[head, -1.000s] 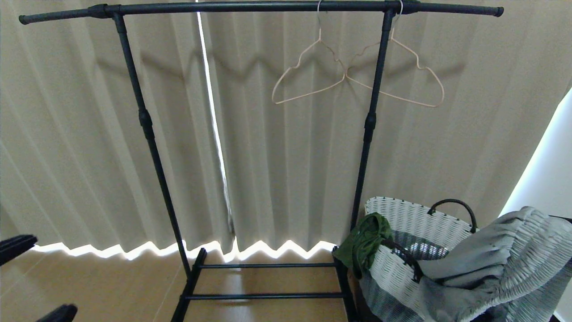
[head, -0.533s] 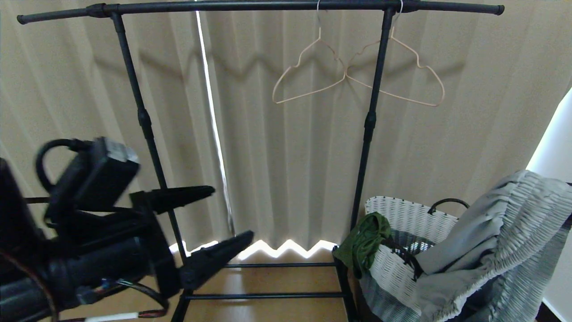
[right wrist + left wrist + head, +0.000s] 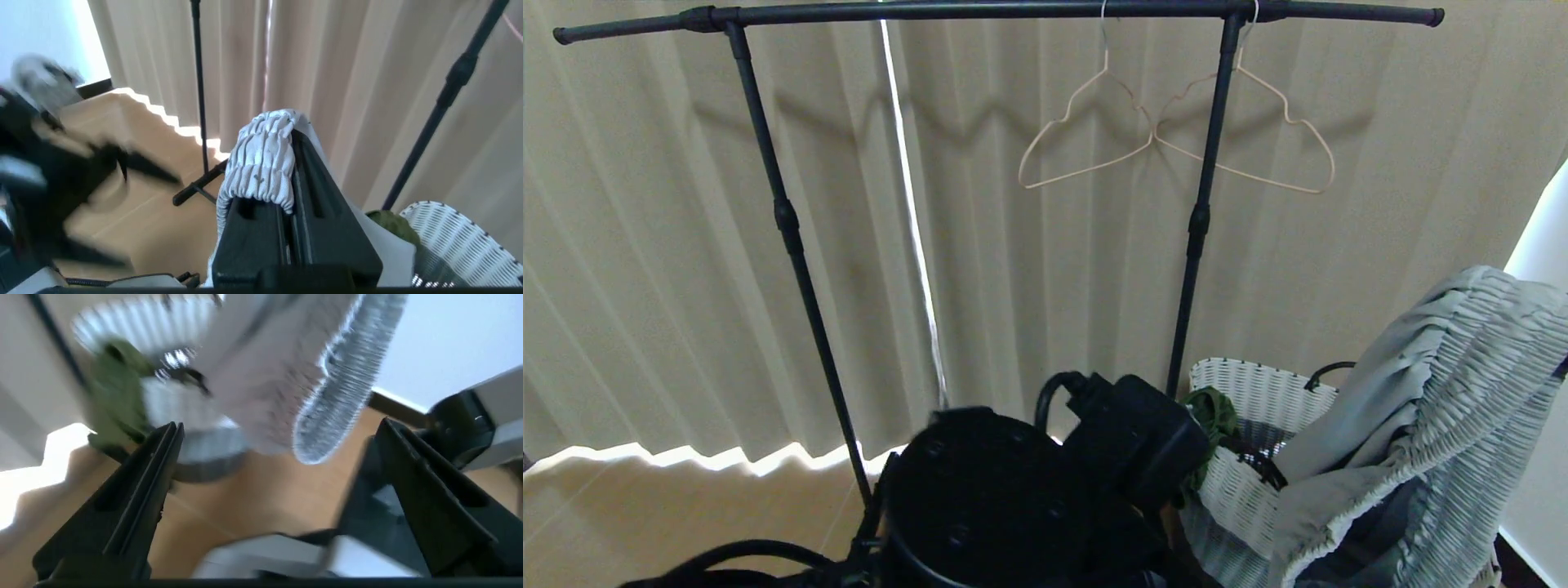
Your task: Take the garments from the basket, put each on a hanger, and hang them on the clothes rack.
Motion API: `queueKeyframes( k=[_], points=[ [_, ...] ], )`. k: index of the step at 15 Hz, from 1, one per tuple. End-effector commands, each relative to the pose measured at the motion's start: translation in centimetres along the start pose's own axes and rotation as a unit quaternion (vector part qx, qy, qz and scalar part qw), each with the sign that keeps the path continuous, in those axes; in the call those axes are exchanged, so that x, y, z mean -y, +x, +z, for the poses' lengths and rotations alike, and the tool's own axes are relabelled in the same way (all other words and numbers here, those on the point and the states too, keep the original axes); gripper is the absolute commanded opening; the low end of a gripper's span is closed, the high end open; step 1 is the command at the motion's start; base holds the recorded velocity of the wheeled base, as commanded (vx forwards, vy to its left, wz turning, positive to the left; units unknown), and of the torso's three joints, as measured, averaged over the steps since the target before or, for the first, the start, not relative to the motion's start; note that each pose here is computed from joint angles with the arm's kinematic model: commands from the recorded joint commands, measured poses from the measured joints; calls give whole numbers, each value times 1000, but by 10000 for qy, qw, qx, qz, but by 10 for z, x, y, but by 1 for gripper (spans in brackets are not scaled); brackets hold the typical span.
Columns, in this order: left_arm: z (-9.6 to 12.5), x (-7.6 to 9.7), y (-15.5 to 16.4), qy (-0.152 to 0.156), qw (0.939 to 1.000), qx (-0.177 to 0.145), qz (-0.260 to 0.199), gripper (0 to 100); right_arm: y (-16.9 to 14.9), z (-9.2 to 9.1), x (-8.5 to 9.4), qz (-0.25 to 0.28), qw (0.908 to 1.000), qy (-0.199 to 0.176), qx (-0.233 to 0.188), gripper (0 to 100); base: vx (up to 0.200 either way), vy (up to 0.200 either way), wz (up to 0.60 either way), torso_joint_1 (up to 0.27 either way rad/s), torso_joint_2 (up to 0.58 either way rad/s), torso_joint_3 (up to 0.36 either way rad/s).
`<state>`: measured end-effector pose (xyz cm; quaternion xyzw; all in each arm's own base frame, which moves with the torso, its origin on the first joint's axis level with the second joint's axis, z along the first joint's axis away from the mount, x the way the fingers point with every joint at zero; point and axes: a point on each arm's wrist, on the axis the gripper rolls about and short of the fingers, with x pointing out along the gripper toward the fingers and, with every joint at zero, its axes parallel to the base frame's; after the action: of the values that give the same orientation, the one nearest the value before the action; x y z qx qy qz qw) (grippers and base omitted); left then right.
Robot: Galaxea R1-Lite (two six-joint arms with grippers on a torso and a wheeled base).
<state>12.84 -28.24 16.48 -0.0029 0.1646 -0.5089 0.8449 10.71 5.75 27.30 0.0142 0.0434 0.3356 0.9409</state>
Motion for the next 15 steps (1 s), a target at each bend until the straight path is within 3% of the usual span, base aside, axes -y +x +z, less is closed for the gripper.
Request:
queueKeyframes(
  k=[1, 6, 10, 15],
  points=[
    [-22, 15, 27, -208, 9991, -364, -27, 100, 1, 0, 0, 18, 10000, 7, -5, 0, 0, 0, 0, 0, 0, 0],
    [-26, 17, 71, -665, 9959, -150, 591, 100, -1, 3, -4, 159, 9999, -20, 61, 0, 0, 0, 0, 0, 0, 0],
    [-54, 4, 93, -611, 9912, -453, 1083, 100, -6, 8, -5, 156, 9997, -47, 181, 0, 0, 0, 0, 0, 0, 0],
    [-61, -3, 91, -600, 9888, -558, 1250, 100, -8, 8, -6, 142, 9997, -61, 212, 0, 0, 0, 0, 0, 0, 0]
  ],
)
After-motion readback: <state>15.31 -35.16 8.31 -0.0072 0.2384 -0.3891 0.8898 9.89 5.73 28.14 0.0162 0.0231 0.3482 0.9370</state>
